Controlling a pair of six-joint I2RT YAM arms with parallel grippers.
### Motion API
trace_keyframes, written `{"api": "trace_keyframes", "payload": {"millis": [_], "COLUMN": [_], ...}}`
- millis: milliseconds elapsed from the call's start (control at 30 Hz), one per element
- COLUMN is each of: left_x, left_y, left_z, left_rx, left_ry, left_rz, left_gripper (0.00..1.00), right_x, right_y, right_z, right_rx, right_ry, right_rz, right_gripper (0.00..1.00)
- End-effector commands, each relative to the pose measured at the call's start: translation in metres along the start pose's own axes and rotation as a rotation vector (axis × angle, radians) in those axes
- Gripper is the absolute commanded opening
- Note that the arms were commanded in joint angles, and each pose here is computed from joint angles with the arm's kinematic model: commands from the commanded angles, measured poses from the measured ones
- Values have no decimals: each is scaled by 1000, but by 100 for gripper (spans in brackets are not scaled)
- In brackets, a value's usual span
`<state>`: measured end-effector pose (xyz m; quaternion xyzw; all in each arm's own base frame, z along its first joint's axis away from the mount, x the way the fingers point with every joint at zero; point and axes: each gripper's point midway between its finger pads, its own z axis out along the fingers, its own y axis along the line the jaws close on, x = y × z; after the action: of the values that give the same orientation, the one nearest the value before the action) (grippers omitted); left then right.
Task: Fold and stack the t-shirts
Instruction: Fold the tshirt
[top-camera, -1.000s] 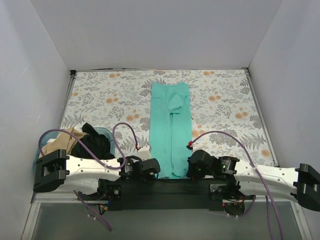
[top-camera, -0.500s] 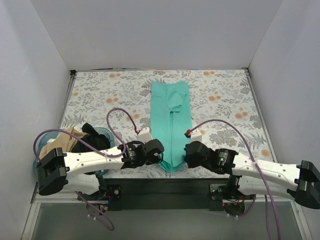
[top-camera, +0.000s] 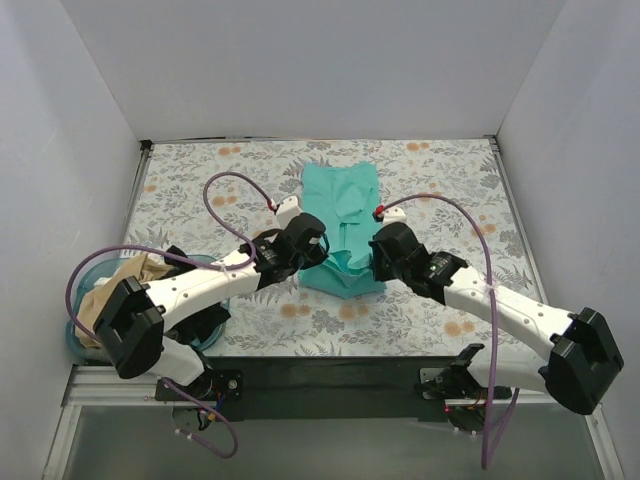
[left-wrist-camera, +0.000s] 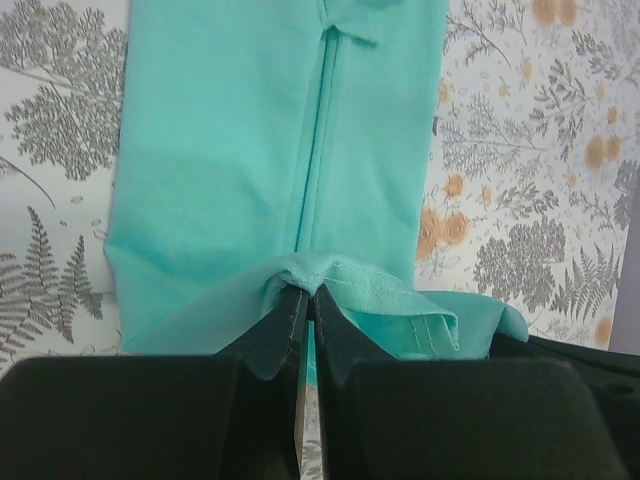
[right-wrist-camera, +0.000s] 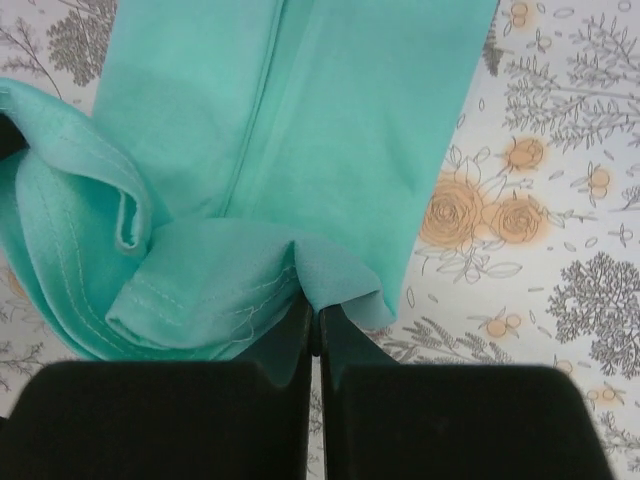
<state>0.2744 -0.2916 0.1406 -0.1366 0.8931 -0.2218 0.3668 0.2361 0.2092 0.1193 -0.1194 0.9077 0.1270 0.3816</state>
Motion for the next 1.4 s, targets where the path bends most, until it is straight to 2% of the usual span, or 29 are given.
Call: {"api": "trace_keyframes", "payload": {"millis": [0, 333, 833, 867, 900, 933, 967, 1000, 1033, 1100, 1133, 1167, 1333, 1367], "left_x": [-33, -79, -96, -98, -102, -108, -111, -113, -120, -124, -129, -124, -104, -94], "left_y": [-19, -5, 20, 20, 22, 18, 18, 18, 11, 4, -2, 1, 10, 17], "left_z": [8, 58, 131, 135, 138, 142, 143, 143, 141, 133, 124, 120, 91, 84], "left_rx": [45, -5, -58, -60, -65, -58, -63, -66, -51, -23, -4, 0, 26, 22], "left_ry": [-61, -105, -40, -41, -45, -50, -50, -48, -59, -59, -72, -58, -11, 5], "left_rz": [12, 1, 3, 6, 10, 12, 14, 17, 21, 29, 24, 23, -24, -28], "left_gripper": [0, 0, 0, 3, 14, 37, 47, 53, 63, 73, 78, 81, 89, 89], "right_x": [-56, -81, -101, -104, -102, -112, -113, -114, -118, -126, -127, -121, -109, -94], "right_y": [15, -5, -48, -52, -58, -62, -63, -59, -59, -55, -54, -54, -33, -28], "right_z": [5, 54, 124, 128, 137, 140, 142, 143, 142, 134, 129, 126, 83, 80], "right_rx": [-81, -76, -49, -39, -16, -15, -25, -60, -69, -91, -96, -98, -202, -232], "right_ry": [-102, -60, -2, -5, 7, -5, 1, 8, 3, -15, -23, -14, -39, -32], "right_rz": [-13, 19, 75, 66, 64, 74, 72, 73, 69, 54, 54, 54, 91, 94], "right_gripper": [1, 1, 1, 2, 13, 23, 37, 57, 64, 76, 92, 98, 98, 98]}}
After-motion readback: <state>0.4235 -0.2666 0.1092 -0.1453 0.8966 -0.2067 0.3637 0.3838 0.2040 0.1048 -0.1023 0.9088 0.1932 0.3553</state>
